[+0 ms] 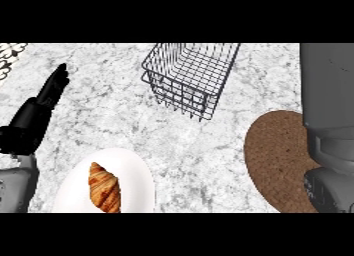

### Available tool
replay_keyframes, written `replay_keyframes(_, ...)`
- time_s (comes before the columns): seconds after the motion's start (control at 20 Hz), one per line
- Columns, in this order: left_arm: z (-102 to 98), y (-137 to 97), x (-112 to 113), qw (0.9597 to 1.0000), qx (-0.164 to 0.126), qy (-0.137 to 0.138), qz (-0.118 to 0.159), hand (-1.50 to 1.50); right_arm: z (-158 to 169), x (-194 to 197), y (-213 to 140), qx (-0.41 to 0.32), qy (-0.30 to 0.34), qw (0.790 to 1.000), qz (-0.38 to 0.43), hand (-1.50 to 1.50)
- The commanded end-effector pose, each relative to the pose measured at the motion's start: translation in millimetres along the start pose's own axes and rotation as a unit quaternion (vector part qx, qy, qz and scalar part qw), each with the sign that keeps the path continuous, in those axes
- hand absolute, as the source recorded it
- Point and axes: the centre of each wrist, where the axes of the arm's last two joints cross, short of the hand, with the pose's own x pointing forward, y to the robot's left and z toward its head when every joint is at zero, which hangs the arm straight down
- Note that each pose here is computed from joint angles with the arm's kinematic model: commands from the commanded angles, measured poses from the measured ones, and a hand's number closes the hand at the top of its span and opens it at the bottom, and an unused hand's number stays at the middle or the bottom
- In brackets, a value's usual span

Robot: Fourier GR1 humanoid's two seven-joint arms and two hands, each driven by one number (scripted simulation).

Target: Pick the bell pepper from the placemat and place it in the basket

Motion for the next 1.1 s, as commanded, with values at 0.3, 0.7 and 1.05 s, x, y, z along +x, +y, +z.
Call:
replay_keyframes(0.3,1.1,-10.4,-11.9,1.0000,0.001,-0.003,0.006,0.00,-27.8,14.3,46.7,0.100,0.066,0.992,0.031,1.50)
replay_keyframes(0.7,5.3,-7.9,0.0,1.0000,0.001,0.001,0.004,0.00,-32.3,13.6,60.3,0.121,0.126,0.964,0.198,1.50)
replay_keyframes(1.05,5.4,6.5,4.1,1.0000,0.003,0.001,0.004,0.00,-38.6,9.1,60.3,0.157,0.106,0.960,0.206,-1.50)
